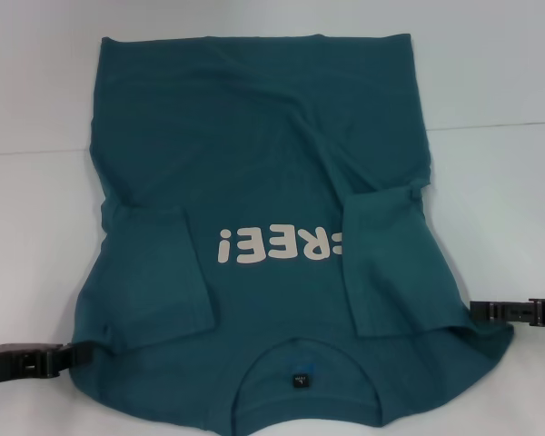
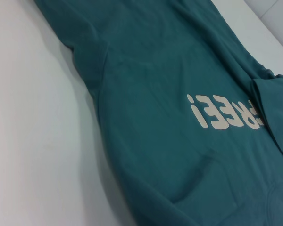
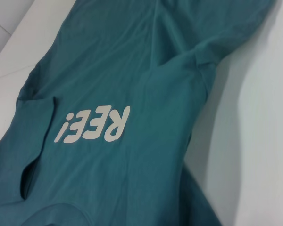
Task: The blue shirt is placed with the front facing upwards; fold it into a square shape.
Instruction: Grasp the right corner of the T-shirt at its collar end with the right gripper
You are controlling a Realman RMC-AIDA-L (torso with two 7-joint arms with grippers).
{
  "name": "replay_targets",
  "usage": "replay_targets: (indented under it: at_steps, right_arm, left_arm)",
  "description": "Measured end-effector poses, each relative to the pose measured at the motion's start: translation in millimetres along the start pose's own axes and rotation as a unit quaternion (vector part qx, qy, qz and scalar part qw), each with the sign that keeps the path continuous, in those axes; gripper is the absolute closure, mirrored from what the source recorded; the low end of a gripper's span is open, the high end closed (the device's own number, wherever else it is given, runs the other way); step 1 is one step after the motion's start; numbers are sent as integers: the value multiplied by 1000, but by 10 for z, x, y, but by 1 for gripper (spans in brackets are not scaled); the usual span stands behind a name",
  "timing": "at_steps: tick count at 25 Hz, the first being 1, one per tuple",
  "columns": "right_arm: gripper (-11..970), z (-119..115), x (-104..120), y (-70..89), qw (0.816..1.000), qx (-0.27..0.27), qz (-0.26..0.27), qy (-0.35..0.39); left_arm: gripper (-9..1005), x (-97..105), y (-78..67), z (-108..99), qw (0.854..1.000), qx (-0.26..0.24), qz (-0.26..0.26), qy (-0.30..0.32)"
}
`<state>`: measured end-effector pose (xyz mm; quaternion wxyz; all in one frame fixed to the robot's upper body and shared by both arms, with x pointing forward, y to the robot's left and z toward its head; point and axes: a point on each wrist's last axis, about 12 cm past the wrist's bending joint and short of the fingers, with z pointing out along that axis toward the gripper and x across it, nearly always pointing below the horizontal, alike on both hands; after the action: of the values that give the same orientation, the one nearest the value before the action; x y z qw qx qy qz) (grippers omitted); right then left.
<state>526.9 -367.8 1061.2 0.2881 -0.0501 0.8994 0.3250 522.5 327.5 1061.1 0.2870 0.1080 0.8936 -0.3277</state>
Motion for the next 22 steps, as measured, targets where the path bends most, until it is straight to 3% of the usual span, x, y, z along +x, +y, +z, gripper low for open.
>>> replay_targets:
  at_steps: [12, 22]
  right_arm:
    - [93, -31, 66, -22, 1000, 0, 6, 7]
    - [93, -37, 90, 51, 999, -30, 2, 19]
  left_arm:
    - [994, -25, -13, 14, 1000, 2, 2, -1]
    - [994, -22, -13, 18, 1000, 2, 1, -1]
